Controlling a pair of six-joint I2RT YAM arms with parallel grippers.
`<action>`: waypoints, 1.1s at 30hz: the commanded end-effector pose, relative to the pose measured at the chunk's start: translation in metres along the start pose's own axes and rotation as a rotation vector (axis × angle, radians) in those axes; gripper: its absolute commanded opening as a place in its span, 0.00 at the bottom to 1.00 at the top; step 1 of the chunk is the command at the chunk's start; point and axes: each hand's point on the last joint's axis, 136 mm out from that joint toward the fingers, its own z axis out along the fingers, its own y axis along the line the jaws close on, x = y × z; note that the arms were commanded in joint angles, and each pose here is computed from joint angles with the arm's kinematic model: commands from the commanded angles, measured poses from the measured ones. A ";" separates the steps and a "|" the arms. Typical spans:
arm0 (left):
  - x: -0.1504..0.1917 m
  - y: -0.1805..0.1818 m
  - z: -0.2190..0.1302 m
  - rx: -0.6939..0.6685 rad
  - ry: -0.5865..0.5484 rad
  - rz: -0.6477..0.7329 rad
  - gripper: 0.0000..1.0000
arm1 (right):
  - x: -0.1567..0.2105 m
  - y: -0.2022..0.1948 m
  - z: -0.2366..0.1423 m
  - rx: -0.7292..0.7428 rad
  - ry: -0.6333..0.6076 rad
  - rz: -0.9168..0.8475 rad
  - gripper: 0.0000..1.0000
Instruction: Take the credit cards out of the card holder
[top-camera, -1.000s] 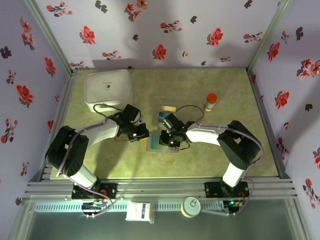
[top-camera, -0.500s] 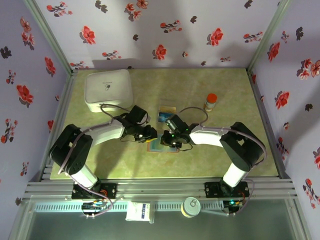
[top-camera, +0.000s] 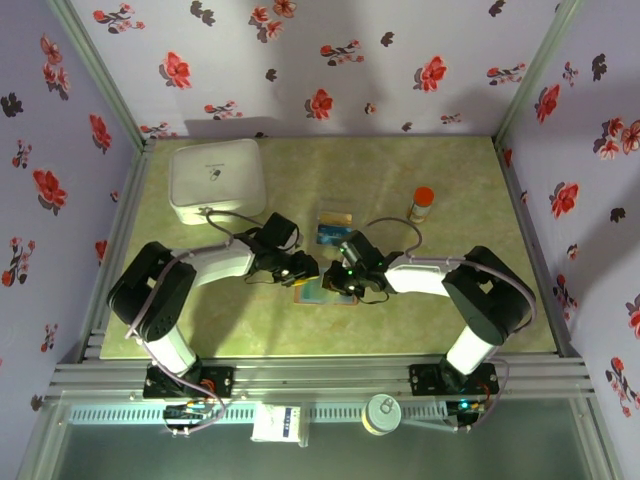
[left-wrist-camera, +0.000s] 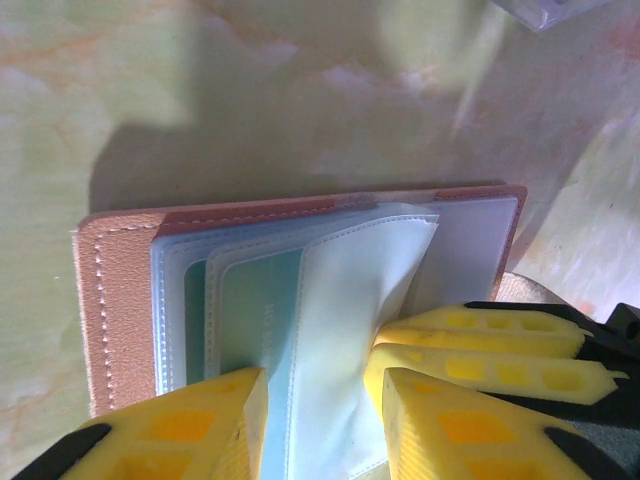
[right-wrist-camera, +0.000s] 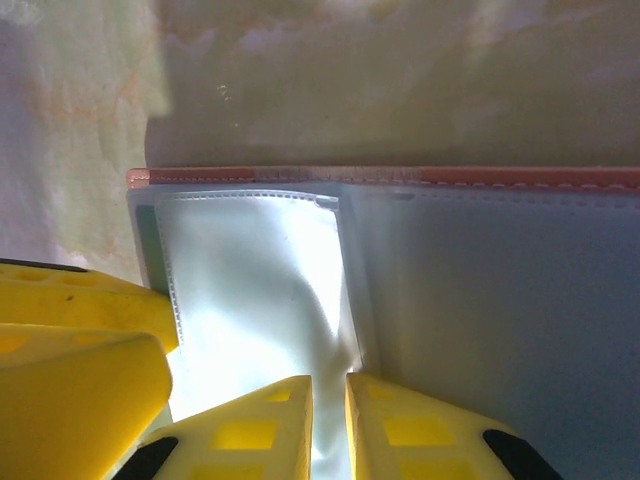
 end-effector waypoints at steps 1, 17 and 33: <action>0.007 0.004 0.008 0.004 0.027 -0.022 0.36 | 0.000 -0.002 -0.004 -0.015 -0.007 0.028 0.18; 0.005 -0.010 0.000 0.042 0.012 -0.024 0.25 | -0.007 0.014 -0.028 -0.070 -0.064 0.002 0.20; 0.008 -0.050 0.005 0.071 0.034 0.035 0.27 | -0.027 0.000 -0.092 0.005 -0.229 -0.016 0.23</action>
